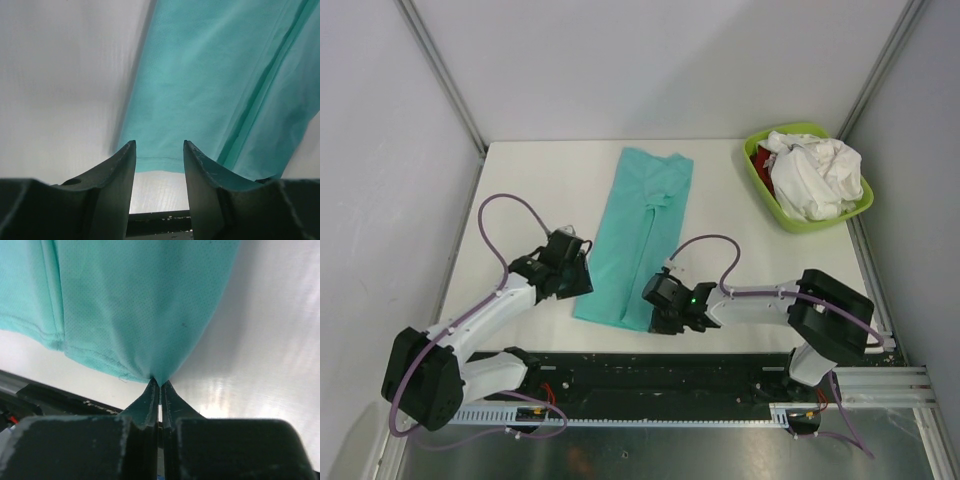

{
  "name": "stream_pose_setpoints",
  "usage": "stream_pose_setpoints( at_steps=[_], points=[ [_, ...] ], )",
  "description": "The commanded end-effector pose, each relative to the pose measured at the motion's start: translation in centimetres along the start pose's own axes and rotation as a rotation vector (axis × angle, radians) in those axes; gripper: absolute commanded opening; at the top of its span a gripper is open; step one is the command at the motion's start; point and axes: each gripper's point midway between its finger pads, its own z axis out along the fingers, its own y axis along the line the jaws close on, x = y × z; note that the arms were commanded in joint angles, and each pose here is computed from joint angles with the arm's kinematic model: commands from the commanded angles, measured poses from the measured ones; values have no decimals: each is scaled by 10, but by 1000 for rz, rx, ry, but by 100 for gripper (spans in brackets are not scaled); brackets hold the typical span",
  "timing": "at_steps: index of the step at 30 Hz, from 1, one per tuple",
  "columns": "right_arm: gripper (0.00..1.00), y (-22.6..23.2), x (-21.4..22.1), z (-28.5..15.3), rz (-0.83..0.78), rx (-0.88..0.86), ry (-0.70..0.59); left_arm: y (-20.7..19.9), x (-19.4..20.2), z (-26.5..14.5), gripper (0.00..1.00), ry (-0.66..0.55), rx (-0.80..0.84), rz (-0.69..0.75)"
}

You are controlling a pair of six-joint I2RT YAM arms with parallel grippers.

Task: Fold and stack the t-shirts
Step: Rotate the tshirt 90 degrees

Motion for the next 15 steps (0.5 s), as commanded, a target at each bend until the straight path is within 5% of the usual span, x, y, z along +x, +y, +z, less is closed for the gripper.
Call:
stream_pose_setpoints(
  at_steps=[1, 15],
  points=[
    [1, -63, -13, -14, -40, 212, -55, -17, -3, -3, 48, 4, 70, 42],
    [7, -72, -18, -32, -34, 114, -20, -29, 43, 3, 48, 109, 99, 76]
  ],
)
